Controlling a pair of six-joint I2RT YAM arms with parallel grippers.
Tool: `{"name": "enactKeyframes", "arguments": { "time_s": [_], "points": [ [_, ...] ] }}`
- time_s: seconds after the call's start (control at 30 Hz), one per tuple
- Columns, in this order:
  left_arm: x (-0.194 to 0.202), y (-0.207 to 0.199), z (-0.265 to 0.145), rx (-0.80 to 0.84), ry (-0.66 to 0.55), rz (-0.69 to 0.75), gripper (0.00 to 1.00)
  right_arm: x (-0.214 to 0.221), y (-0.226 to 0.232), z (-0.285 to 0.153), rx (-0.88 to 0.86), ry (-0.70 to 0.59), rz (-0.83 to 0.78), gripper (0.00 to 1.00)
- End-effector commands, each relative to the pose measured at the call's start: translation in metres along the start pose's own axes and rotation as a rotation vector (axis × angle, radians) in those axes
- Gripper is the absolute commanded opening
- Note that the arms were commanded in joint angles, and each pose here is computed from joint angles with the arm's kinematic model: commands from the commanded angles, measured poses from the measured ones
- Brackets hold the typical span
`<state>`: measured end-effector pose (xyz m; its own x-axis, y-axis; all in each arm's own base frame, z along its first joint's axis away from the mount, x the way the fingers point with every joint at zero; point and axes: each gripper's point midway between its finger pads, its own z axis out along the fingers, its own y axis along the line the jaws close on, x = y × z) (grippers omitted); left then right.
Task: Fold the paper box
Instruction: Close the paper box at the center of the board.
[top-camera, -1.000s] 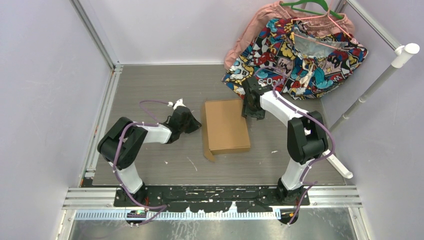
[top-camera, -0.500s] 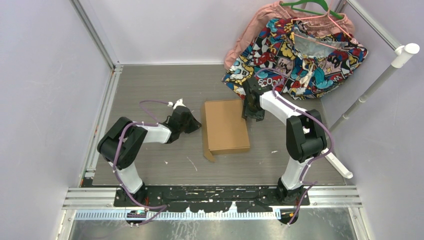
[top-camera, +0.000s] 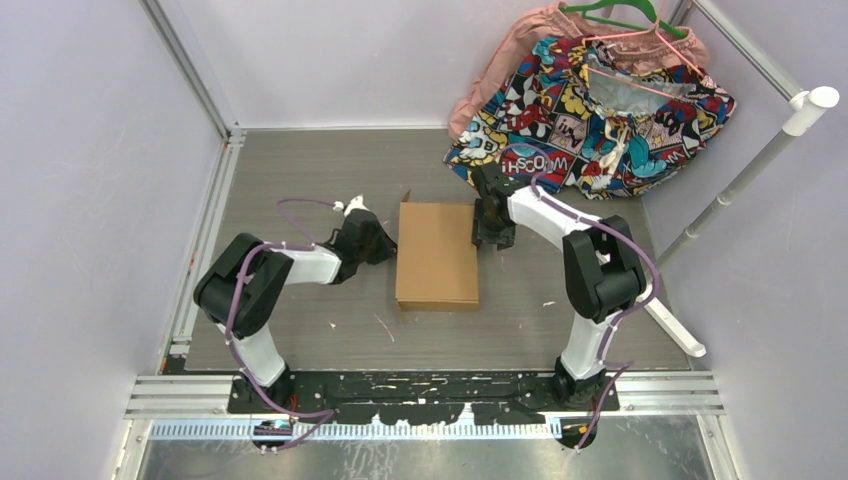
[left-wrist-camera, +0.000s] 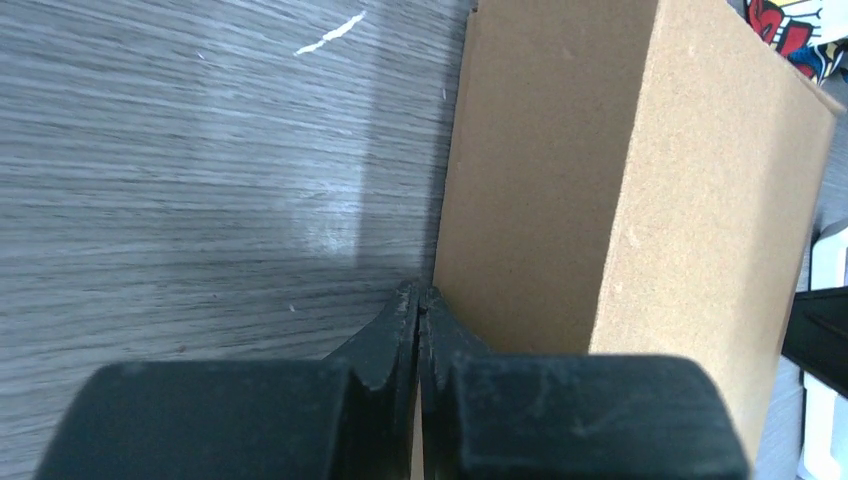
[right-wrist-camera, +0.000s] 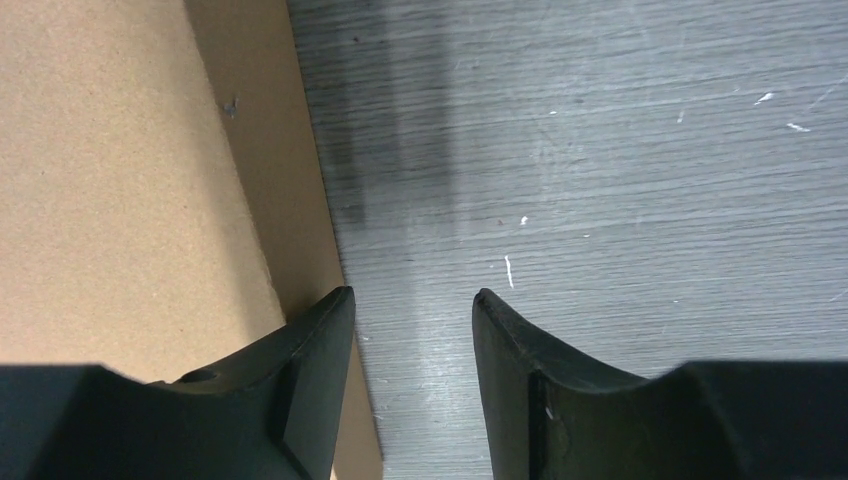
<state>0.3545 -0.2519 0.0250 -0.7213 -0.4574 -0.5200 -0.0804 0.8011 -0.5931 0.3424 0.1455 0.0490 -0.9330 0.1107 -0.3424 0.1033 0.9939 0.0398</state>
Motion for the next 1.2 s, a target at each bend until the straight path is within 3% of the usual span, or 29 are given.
{"name": "enactKeyframes", "arguments": {
  "time_s": [0.0, 0.1, 0.3, 0.43, 0.67, 1.17],
  "points": [
    [0.0072, -0.0045, -0.0001, 0.009, 0.041, 0.032, 0.08, 0.0051, 0.0416, 0.0049, -0.113, 0.006, -0.027, 0.53],
    [0.0072, -0.0043, -0.0008, 0.002, 0.046, 0.041, 0.23, 0.0042, 0.0444, 0.0049, -0.115, 0.004, -0.03, 0.53],
    [0.0078, -0.0051, -0.0021, 0.004, 0.051, 0.049, 0.29, 0.0016, 0.0478, 0.0042, -0.12, 0.004, -0.031, 0.52],
    [0.0091, -0.004, -0.0024, 0.003, 0.053, 0.05, 0.29, 0.0022, 0.0489, 0.0056, -0.122, 0.007, -0.029, 0.52],
    [0.0098, -0.0032, -0.0021, 0.008, 0.048, 0.049, 0.16, 0.003, 0.0497, 0.0066, -0.122, 0.007, -0.027, 0.51],
    [0.0117, -0.0012, -0.0013, 0.006, 0.05, 0.041, 0.16, 0.0043, 0.0513, 0.0076, -0.124, 0.011, -0.027, 0.51]
  ]
}}
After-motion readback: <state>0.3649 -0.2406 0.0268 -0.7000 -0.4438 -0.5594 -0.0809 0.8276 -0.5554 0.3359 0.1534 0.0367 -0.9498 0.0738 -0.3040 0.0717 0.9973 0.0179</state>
